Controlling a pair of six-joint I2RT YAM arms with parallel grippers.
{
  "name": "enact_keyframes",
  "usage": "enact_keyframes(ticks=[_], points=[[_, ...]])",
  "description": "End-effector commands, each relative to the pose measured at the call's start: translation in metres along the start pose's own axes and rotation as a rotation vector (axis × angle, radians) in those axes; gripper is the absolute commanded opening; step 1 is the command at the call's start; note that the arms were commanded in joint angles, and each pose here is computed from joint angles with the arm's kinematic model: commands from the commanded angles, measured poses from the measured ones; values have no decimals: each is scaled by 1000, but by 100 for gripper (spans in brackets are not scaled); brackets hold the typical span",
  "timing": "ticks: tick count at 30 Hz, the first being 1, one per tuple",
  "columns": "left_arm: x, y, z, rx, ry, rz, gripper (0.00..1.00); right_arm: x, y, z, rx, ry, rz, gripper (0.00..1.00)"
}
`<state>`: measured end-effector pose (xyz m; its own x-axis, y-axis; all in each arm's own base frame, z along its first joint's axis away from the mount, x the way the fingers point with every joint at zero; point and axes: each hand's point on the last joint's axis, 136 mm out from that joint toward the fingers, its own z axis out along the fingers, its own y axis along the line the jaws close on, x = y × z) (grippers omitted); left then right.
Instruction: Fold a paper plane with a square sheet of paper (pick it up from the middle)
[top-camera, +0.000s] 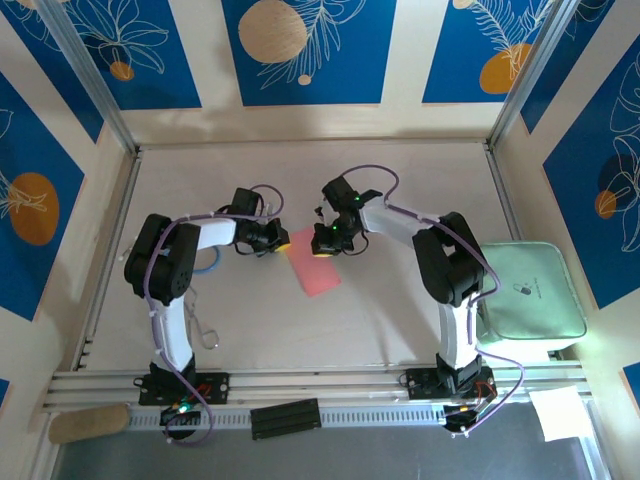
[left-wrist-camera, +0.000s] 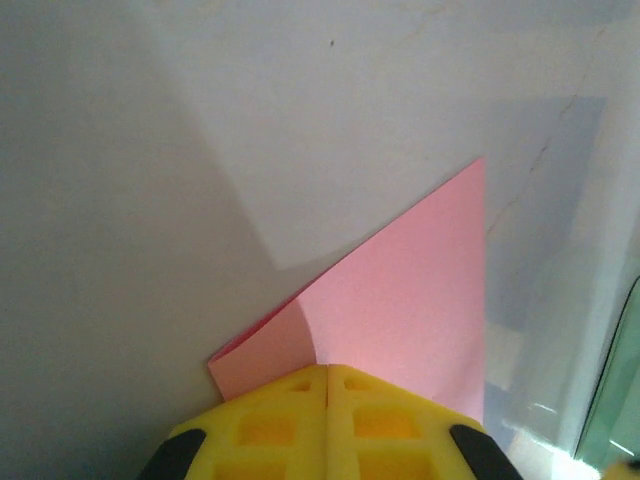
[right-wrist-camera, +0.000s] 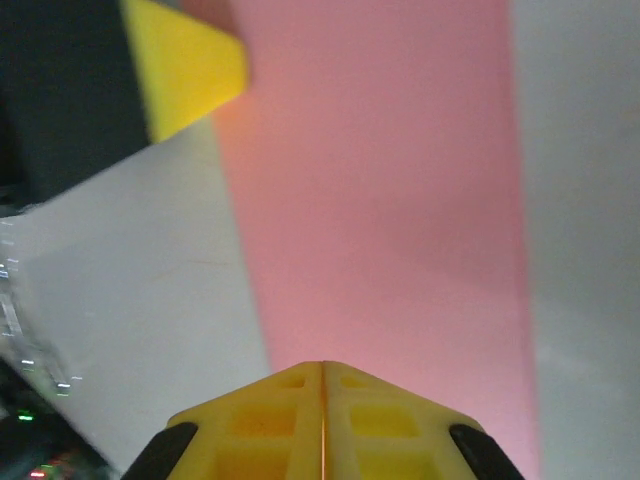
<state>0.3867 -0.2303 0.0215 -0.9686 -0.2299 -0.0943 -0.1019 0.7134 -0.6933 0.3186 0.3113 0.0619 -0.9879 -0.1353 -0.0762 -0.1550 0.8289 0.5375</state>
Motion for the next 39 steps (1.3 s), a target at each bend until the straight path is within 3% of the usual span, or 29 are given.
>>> enact_keyframes(ticks=[1, 20, 39], points=[[6, 16, 8, -42, 5, -25, 3, 14, 21, 11, -87, 29, 131, 7], [12, 31, 9, -90, 5, -40, 2, 28, 27, 60, -102, 148, 95, 5], [11, 48, 11, -160, 0, -30, 1, 114, -3, 45, -30, 266, 44, 5]])
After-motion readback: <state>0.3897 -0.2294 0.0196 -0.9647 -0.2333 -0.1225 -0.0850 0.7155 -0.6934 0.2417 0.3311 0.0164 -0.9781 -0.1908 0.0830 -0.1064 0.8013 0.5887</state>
